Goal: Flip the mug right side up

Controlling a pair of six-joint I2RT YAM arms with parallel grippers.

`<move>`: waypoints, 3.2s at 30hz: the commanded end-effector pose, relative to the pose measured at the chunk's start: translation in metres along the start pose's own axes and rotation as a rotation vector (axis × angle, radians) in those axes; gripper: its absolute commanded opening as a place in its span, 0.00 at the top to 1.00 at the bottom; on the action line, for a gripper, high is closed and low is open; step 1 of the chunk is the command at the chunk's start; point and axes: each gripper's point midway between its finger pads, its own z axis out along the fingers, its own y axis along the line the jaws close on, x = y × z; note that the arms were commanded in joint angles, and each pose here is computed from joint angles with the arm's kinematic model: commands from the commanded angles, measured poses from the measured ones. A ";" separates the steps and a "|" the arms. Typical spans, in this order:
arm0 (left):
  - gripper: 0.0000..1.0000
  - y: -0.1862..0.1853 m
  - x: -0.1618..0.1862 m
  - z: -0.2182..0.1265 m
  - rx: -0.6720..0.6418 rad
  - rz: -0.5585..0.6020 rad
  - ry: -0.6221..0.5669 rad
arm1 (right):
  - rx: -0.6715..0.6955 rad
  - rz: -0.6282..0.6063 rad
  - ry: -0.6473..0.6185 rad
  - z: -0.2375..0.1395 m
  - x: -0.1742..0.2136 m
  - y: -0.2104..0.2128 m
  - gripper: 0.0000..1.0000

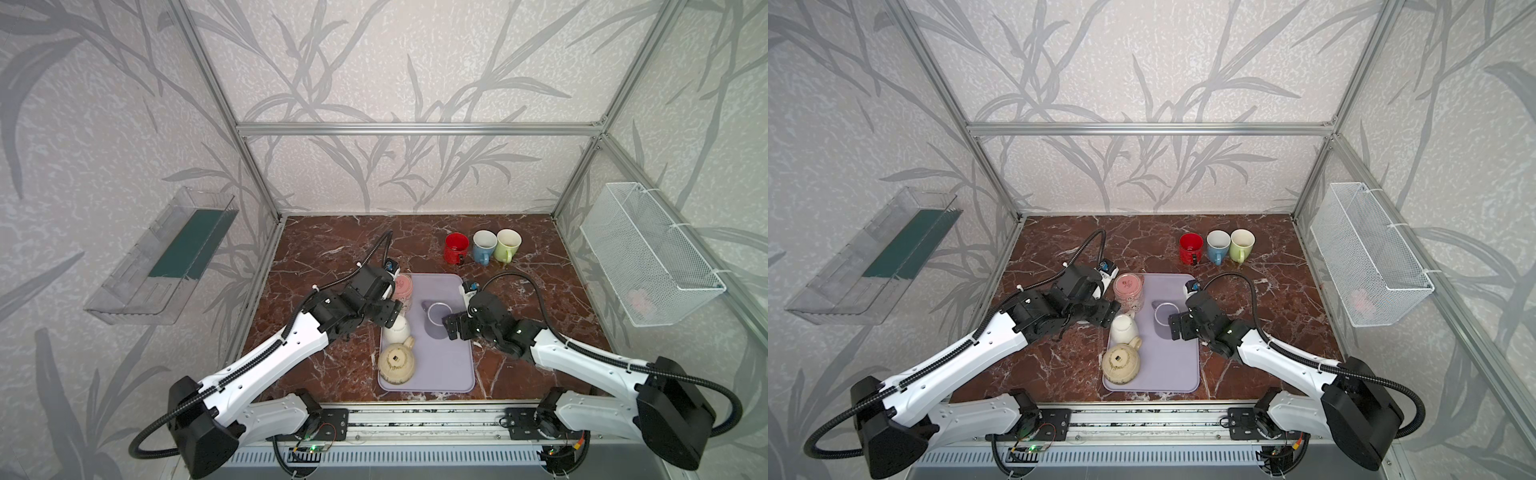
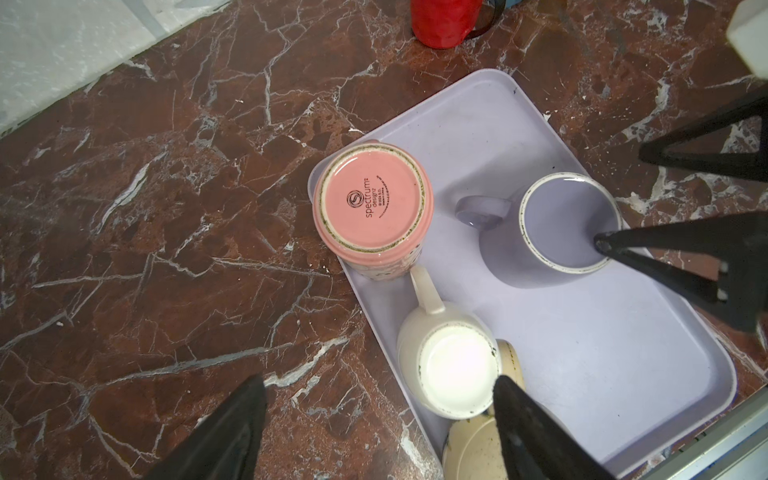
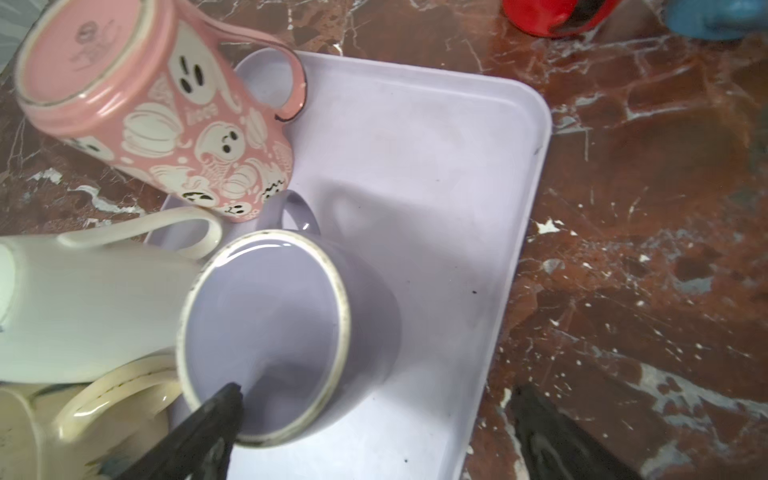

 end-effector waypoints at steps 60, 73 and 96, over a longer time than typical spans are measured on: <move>0.92 -0.144 -0.047 0.103 0.177 0.112 0.234 | -0.112 0.301 -0.067 -0.029 0.013 -0.062 0.01; 0.92 -0.096 -0.069 0.131 0.246 -0.089 0.250 | -0.165 0.297 -0.058 -0.033 0.012 -0.051 0.02; 0.94 -0.125 -0.030 0.163 0.266 -0.099 0.371 | -0.163 0.272 -0.070 -0.031 0.004 -0.049 0.02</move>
